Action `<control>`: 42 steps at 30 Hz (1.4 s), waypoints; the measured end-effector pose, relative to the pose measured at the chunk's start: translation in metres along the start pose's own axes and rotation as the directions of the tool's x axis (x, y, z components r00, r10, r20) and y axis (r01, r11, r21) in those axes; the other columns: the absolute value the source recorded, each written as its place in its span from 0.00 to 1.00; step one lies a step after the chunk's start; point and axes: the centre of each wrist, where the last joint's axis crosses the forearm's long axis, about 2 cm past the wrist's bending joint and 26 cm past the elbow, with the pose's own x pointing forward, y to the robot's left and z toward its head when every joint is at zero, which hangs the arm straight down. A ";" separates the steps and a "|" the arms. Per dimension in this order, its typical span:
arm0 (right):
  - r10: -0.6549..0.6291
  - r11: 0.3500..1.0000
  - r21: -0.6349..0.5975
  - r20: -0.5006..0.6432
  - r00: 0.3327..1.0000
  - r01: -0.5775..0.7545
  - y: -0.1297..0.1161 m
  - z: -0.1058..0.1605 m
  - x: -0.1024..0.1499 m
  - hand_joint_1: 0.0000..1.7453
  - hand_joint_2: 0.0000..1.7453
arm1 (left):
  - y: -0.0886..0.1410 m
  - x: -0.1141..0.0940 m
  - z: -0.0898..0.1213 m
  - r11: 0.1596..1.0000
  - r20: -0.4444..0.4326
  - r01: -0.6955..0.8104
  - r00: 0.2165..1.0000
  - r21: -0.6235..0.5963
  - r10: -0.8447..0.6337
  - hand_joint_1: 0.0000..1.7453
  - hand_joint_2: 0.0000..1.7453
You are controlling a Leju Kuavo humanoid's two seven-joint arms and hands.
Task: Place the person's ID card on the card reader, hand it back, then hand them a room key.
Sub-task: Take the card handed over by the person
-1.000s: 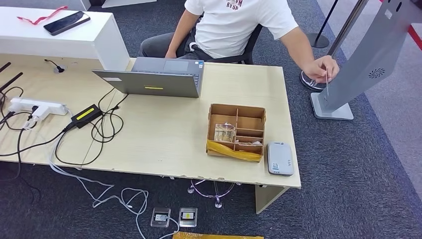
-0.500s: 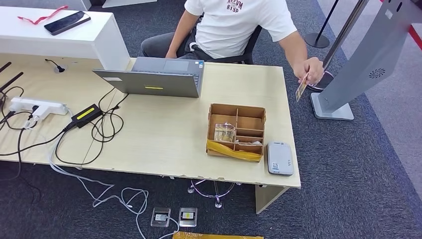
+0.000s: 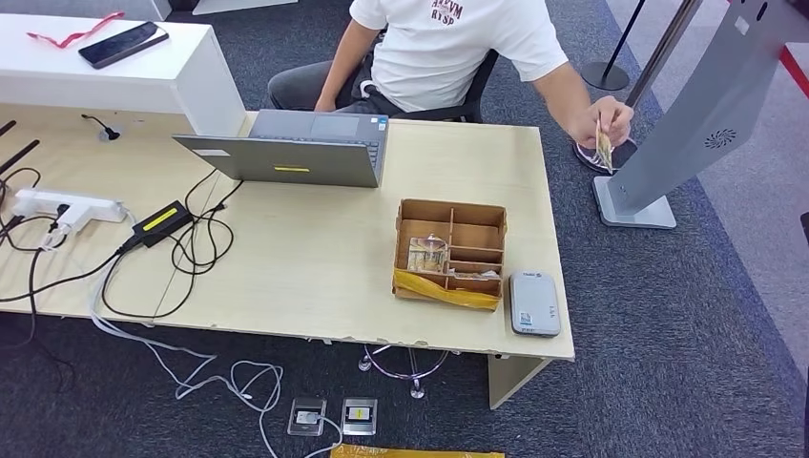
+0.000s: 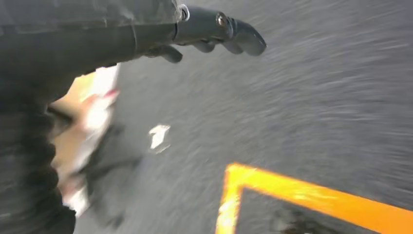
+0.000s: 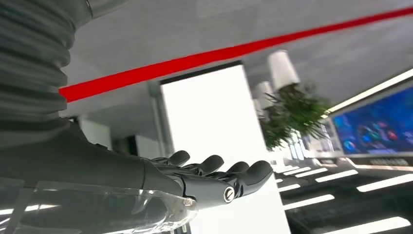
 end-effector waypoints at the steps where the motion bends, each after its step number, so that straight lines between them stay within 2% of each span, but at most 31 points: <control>1: -0.029 0.999 -0.021 0.033 0.999 0.030 -0.002 0.002 0.009 0.00 1.00 | -0.001 0.002 0.000 0.999 0.023 0.034 0.999 -0.002 -0.033 0.00 1.00; 7: -0.106 0.991 -0.058 0.223 0.969 0.122 -0.004 0.015 0.052 0.00 1.00 | -0.005 0.006 0.003 0.986 0.114 0.166 0.980 -0.007 -0.164 0.00 1.00; 19: -0.117 0.991 0.008 0.519 0.847 0.132 0.007 0.061 0.115 0.00 1.00 | -0.007 0.006 0.004 0.956 0.196 0.294 0.937 0.001 -0.288 0.00 1.00; 27: -0.155 0.987 0.074 0.641 0.752 0.140 0.015 0.091 0.149 0.00 1.00 | -0.004 0.005 0.002 0.945 0.209 0.328 0.923 0.012 -0.323 0.00 1.00; 40: -0.226 0.974 0.155 0.730 0.646 0.165 0.020 0.121 0.188 0.00 1.00 | -0.002 0.004 0.001 0.940 0.215 0.341 0.917 0.014 -0.336 0.00 1.00; 41: -0.228 0.973 0.159 0.733 0.641 0.164 0.021 0.123 0.190 0.06 1.00 | -0.002 0.004 0.001 0.939 0.215 0.343 0.916 0.014 -0.338 0.00 1.00; 42: -0.230 0.973 0.163 0.735 0.638 0.163 0.021 0.124 0.192 0.28 1.00 | -0.002 0.004 0.001 0.939 0.216 0.344 0.916 0.014 -0.339 0.00 1.00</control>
